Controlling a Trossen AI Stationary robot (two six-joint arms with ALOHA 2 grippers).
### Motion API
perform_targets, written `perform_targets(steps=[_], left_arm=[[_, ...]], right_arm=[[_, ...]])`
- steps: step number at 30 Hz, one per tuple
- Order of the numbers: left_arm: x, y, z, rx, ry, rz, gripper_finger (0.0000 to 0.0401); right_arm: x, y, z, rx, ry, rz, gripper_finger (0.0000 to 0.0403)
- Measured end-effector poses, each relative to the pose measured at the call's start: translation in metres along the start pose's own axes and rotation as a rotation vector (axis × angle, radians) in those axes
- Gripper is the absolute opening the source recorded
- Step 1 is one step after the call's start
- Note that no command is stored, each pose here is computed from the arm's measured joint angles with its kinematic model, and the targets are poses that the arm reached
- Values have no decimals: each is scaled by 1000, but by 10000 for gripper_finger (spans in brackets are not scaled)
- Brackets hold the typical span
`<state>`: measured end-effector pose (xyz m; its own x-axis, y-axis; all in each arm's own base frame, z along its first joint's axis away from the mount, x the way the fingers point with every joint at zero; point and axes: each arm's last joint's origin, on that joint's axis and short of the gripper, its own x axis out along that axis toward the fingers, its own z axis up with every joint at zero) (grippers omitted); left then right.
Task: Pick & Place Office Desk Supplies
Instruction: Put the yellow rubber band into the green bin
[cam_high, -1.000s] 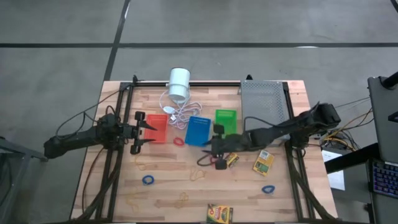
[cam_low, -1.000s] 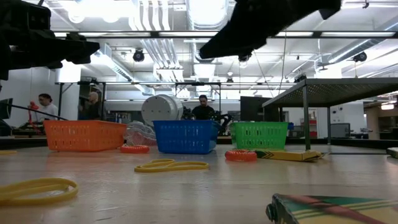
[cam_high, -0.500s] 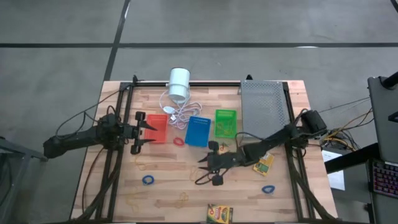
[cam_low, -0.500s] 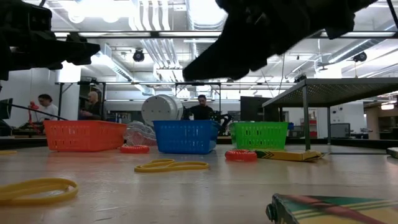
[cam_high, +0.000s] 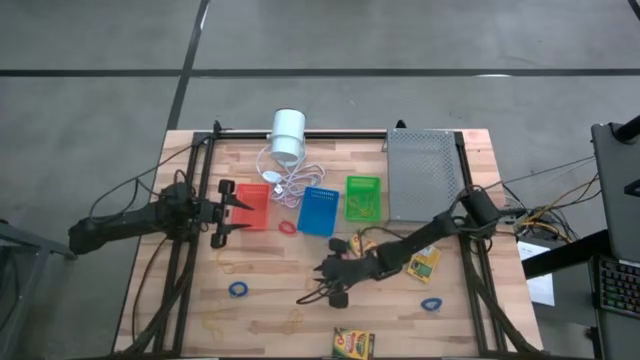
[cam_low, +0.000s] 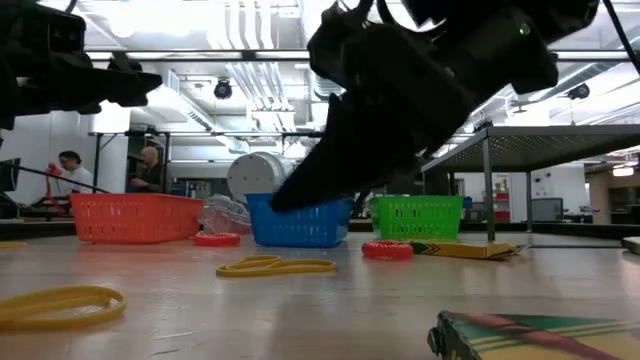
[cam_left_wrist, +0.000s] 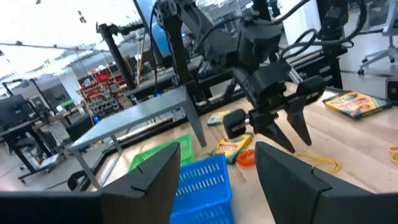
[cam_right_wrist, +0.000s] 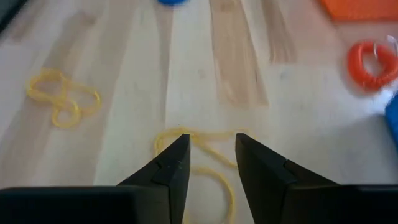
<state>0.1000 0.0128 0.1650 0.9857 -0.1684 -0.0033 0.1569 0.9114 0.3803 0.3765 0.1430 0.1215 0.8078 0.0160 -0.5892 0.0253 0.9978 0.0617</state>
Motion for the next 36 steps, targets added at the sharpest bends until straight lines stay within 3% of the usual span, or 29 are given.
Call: perform_targets(steps=[15, 36], left_arm=[[1, 0, -2, -9, 20, -9, 210], [2, 0, -2, -11, 24, -10, 210]], right_arm=[[-5, 9, 14, 58, 119, -74, 125], [7, 0, -20, 96, 194, -104, 121]])
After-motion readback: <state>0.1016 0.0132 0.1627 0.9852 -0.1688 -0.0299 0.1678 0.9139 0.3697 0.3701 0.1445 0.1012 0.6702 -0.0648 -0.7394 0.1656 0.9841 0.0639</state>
